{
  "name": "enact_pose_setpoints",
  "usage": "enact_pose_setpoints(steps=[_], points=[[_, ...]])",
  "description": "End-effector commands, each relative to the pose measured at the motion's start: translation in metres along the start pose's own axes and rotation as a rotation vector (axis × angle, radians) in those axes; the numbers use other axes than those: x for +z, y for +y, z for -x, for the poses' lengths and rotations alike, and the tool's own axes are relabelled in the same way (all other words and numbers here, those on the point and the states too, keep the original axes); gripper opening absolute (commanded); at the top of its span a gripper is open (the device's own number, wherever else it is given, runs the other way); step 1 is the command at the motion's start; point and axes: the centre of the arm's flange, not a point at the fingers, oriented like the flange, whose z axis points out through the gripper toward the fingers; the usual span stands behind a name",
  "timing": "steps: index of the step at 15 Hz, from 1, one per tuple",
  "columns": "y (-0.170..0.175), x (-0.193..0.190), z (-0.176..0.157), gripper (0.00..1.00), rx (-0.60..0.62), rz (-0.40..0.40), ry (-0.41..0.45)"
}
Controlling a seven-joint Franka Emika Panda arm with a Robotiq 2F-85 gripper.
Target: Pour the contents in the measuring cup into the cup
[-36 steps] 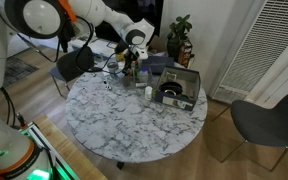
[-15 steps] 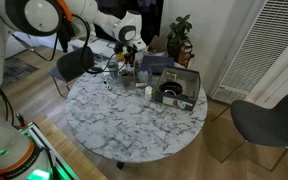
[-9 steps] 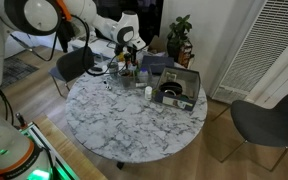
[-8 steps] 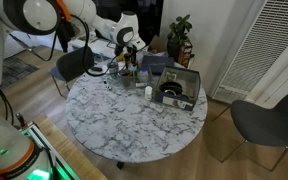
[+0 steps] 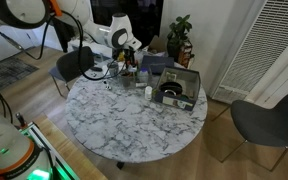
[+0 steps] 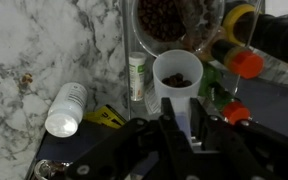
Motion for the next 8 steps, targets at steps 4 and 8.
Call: enact_pose_setpoints(steps=[4, 8], points=[[0.014, -0.019, 0.041, 0.05, -0.073, 0.051, 0.143], [0.005, -0.023, 0.060, 0.05, -0.085, 0.100, 0.232]])
